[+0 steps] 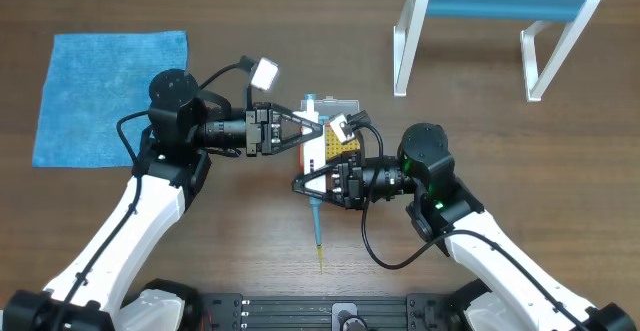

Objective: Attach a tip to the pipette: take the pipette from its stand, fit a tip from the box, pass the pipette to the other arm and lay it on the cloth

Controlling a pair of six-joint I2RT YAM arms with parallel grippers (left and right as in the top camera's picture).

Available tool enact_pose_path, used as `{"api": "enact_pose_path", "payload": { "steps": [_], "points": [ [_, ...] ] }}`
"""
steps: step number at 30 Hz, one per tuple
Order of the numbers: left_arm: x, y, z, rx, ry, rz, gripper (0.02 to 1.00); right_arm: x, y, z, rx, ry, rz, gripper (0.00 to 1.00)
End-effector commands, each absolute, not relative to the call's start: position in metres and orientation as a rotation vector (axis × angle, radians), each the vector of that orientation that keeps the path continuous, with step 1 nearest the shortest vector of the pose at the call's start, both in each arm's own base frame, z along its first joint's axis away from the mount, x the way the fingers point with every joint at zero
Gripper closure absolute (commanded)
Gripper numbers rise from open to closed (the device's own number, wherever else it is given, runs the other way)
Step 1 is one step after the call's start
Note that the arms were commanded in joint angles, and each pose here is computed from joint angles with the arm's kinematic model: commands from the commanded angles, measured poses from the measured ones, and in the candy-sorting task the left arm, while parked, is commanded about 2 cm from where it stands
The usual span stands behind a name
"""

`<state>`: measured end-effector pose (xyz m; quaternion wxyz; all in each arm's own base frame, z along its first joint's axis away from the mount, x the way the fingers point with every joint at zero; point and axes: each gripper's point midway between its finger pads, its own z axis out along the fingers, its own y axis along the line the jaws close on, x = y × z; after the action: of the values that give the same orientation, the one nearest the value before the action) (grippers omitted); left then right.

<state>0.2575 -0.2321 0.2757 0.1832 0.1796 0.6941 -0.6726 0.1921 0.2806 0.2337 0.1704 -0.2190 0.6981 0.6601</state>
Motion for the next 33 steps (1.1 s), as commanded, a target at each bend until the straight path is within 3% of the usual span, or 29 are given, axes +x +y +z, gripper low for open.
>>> {"api": "enact_pose_path", "payload": {
  "steps": [1, 7, 13, 17, 23, 27, 33],
  "points": [
    [0.262, -0.231, 0.283, 0.518, 1.929, -1.871, 0.989, 0.198, 0.284, 0.226, -0.582, 2.03, 1.882, 0.229],
    [0.278, -0.21, 0.283, 0.444, 1.921, -1.827, 0.987, 0.21, 0.275, 0.226, -0.534, 2.026, 1.856, 0.224],
    [0.296, -0.181, 0.28, 0.335, 1.923, -1.771, 0.987, 0.247, 0.242, 0.227, -0.378, 2.006, 1.771, 0.224],
    [0.31, -0.153, 0.247, 0.151, 2.021, -1.687, 0.987, 0.273, 0.214, 0.239, -0.323, 1.916, 1.688, 0.222],
    [0.317, -0.116, 0.176, -0.187, 2.274, -1.41, 0.989, 0.286, 0.196, 0.263, -0.297, 1.811, 1.67, 0.222],
    [0.316, -0.083, 0.128, -0.42, 2.456, -1.07, 0.989, 0.279, 0.198, 0.263, -0.328, 1.819, 1.699, 0.222],
    [0.306, -0.028, 0.143, -0.463, 2.58, -0.786, 0.989, 0.28, 0.198, 0.263, -0.302, 1.833, 1.72, 0.222]
  ]
}}
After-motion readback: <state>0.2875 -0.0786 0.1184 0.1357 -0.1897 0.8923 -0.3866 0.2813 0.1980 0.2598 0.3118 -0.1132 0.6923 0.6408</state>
